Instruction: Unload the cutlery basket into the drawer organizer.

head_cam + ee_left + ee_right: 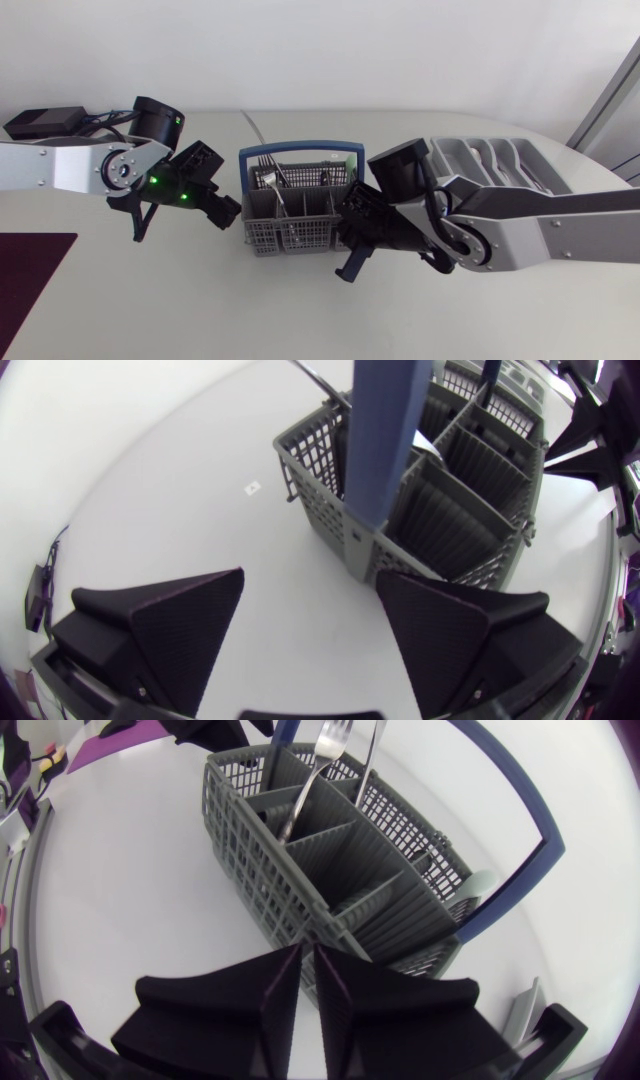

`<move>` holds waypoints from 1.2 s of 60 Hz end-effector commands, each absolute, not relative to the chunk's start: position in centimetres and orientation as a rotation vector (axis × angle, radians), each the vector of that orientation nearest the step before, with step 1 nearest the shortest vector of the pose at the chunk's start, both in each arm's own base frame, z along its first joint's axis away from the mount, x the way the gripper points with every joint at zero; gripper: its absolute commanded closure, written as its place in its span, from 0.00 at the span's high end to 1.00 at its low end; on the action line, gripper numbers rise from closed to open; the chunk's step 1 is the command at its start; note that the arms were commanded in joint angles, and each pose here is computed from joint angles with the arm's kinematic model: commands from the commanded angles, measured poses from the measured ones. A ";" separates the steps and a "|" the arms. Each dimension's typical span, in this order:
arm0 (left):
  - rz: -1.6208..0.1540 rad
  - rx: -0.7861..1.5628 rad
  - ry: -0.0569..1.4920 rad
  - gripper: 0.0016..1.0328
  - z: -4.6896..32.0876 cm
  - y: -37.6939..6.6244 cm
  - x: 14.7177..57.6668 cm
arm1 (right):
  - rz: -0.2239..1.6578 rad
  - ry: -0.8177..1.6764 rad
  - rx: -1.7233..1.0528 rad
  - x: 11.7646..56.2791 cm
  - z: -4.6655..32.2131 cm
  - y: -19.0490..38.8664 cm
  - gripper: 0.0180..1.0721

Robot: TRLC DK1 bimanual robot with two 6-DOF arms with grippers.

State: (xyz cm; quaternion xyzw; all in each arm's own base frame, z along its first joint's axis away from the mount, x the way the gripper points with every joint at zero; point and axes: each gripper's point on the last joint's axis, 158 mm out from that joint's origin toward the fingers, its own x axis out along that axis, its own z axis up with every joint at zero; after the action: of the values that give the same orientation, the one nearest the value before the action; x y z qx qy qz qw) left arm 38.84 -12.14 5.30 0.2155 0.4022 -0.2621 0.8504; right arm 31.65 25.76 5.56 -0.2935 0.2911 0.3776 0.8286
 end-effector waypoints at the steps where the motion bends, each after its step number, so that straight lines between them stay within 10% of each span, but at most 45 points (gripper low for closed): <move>1: -0.545 0.437 0.849 0.89 5.5 -12.5 39.3 | 0.806 0.584 -0.619 31.5 7.1 25.8 0.16; 16: -0.488 0.418 0.825 0.89 6.5 -9.8 38.4 | 0.833 0.577 -0.513 30.5 12.0 29.3 0.46; 72: -0.662 0.440 0.675 0.91 6.0 -12.5 35.0 | 0.707 0.605 -0.450 36.2 9.8 37.8 0.46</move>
State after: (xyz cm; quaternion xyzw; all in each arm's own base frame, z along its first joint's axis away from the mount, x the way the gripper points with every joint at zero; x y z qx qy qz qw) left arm 35.82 -12.29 7.24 0.2065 0.3150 -0.3024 0.8756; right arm 35.73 36.75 9.67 -0.2252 0.2955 0.3444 0.8621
